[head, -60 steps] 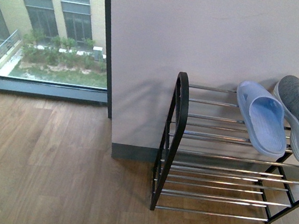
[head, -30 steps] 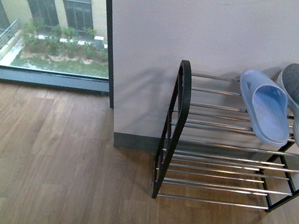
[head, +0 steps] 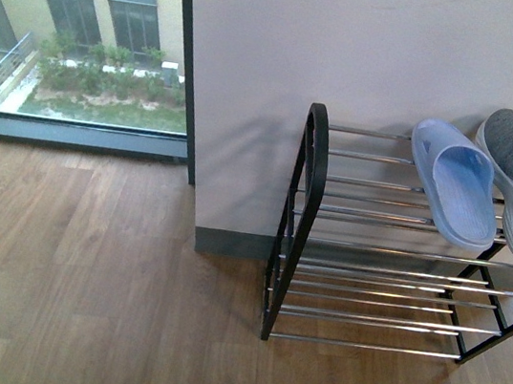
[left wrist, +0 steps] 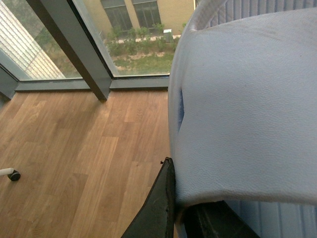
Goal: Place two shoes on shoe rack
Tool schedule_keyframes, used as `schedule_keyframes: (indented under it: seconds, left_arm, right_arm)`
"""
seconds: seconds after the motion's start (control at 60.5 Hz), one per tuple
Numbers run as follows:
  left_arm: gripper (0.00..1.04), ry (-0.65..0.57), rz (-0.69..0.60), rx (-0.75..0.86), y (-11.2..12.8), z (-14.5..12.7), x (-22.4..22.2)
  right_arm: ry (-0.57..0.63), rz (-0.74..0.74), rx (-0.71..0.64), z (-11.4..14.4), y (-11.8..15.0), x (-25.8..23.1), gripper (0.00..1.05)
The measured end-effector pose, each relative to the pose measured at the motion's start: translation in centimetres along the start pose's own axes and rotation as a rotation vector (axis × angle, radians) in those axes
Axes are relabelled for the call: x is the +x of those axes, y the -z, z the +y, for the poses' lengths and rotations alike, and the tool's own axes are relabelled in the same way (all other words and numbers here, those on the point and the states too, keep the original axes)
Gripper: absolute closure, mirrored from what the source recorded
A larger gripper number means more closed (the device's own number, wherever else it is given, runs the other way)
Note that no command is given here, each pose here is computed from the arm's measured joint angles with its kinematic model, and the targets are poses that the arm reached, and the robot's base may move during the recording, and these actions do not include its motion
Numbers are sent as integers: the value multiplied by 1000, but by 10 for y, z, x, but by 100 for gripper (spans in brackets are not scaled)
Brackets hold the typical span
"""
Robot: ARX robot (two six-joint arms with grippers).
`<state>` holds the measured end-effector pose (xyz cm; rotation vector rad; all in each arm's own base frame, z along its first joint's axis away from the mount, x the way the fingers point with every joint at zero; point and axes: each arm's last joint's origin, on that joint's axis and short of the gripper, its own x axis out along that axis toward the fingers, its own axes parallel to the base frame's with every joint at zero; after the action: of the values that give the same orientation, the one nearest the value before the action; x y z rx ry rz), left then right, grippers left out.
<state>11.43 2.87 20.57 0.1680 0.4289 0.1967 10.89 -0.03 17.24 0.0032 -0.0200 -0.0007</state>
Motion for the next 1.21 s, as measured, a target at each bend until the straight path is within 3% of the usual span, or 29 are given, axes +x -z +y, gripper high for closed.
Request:
schedule_keyframes:
  seconds: [0.595, 0.678, 0.826, 1.058, 1.207]
  left_arm:
    - [103, 0, 0, 0, 0, 0, 0]
    - [103, 1, 0, -1, 0, 0, 0]
    - [103, 167, -43, -97, -11, -6, 9]
    - [103, 255, -52, -16, -55, -35, 55]
    - [103, 320, -16, 40, -85, -73, 100]
  right_arm:
    - [3, 5, 0, 0, 3, -12, 103]
    - [3, 5, -1, 0, 3, -12, 90]
    - [3, 5, -1, 0, 3, -12, 65]
    - [3, 5, -1, 0, 3, -12, 28]
    - [3, 5, 0, 0, 3, -12, 8]
